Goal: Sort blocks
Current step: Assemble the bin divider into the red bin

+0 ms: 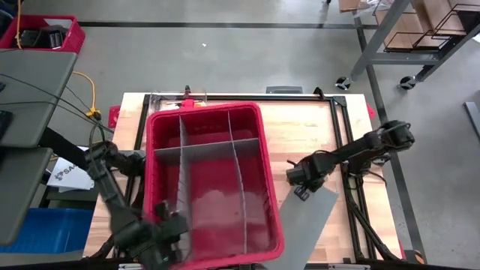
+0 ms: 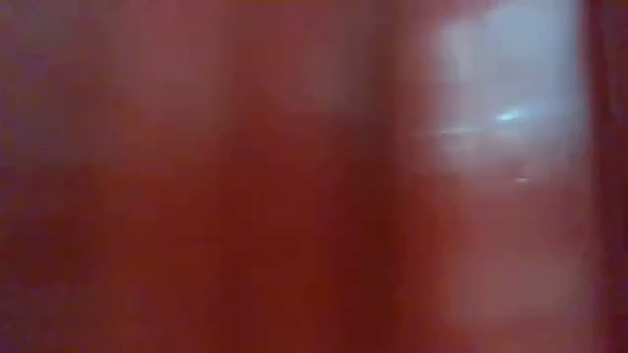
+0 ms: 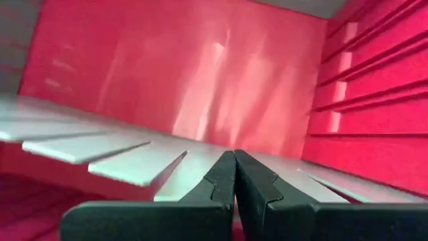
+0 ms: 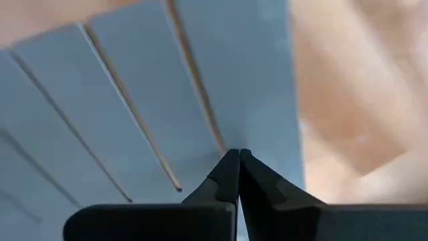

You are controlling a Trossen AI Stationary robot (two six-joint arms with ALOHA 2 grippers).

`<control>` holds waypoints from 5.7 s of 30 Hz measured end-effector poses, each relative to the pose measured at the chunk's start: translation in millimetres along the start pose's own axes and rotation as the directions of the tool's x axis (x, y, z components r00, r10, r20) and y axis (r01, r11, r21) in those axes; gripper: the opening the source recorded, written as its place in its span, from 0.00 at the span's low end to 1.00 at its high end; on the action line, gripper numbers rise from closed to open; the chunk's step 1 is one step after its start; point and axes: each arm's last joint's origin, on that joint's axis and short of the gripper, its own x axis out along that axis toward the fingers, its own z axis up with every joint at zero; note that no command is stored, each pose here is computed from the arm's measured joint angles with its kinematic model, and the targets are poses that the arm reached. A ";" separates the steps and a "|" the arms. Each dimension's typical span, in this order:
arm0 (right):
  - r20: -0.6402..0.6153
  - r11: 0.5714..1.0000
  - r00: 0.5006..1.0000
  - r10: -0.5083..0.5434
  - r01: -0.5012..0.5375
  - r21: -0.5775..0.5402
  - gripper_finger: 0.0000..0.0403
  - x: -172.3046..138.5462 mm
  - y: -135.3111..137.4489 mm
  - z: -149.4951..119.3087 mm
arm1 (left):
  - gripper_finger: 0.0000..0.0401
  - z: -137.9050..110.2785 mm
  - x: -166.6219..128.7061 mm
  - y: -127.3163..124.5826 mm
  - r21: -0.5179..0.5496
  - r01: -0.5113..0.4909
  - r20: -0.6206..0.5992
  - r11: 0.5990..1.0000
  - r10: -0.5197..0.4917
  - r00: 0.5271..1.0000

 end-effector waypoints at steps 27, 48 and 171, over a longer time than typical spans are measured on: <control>0.239 0.765 0.747 0.620 -0.507 -0.398 0.00 -44.9 45.2 -135.9 | 0.00 79.6 -25.9 -23.6 -0.116 0.548 0.418 0.828 -0.460 0.784; -0.115 0.520 0.542 0.832 -0.835 -0.179 0.00 0.2 118.0 -247.0 | 0.00 175.4 -38.1 -66.0 0.187 0.589 0.527 0.786 -0.586 0.616; 0.427 0.926 0.835 0.347 -0.378 -0.013 0.00 -68.2 183.4 -284.6 | 0.00 173.8 -32.5 -51.1 0.185 0.598 0.365 0.780 -0.619 0.695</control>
